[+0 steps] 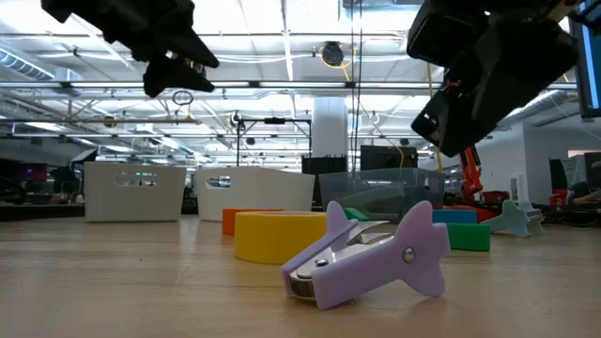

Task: Pick and place Stapler, Stapler remover, tape
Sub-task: Put the bottom green stapler into the black bin

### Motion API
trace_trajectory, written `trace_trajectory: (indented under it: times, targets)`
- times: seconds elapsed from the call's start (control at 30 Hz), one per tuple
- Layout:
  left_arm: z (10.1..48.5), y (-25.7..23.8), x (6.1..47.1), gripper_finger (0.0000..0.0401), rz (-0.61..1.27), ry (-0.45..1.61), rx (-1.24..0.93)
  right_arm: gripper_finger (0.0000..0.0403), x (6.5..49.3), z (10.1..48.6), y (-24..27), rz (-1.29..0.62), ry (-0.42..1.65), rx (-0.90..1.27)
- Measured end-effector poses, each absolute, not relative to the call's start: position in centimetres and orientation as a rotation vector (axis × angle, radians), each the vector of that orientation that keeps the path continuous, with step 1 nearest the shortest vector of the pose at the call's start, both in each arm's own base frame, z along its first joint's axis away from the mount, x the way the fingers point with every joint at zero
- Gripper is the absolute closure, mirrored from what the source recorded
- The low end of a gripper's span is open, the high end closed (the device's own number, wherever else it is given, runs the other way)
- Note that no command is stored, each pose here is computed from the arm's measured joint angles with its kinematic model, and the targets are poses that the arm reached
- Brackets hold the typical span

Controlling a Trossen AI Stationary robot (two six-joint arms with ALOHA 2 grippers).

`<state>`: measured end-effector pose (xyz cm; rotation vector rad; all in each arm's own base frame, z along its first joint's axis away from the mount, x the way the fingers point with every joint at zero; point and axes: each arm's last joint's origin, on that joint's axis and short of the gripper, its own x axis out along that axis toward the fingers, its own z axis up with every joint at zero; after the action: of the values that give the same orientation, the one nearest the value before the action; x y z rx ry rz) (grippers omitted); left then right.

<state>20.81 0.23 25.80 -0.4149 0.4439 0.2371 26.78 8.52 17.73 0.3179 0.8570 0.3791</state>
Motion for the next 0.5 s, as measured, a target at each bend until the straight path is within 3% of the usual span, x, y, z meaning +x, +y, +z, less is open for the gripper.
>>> trace_trajectory:
  times: [0.5]
  targets:
    - [23.4,-1.7,16.1,0.0173,0.112,0.352,-0.459,0.0232,27.9,16.8,9.2,0.322,0.912,0.406]
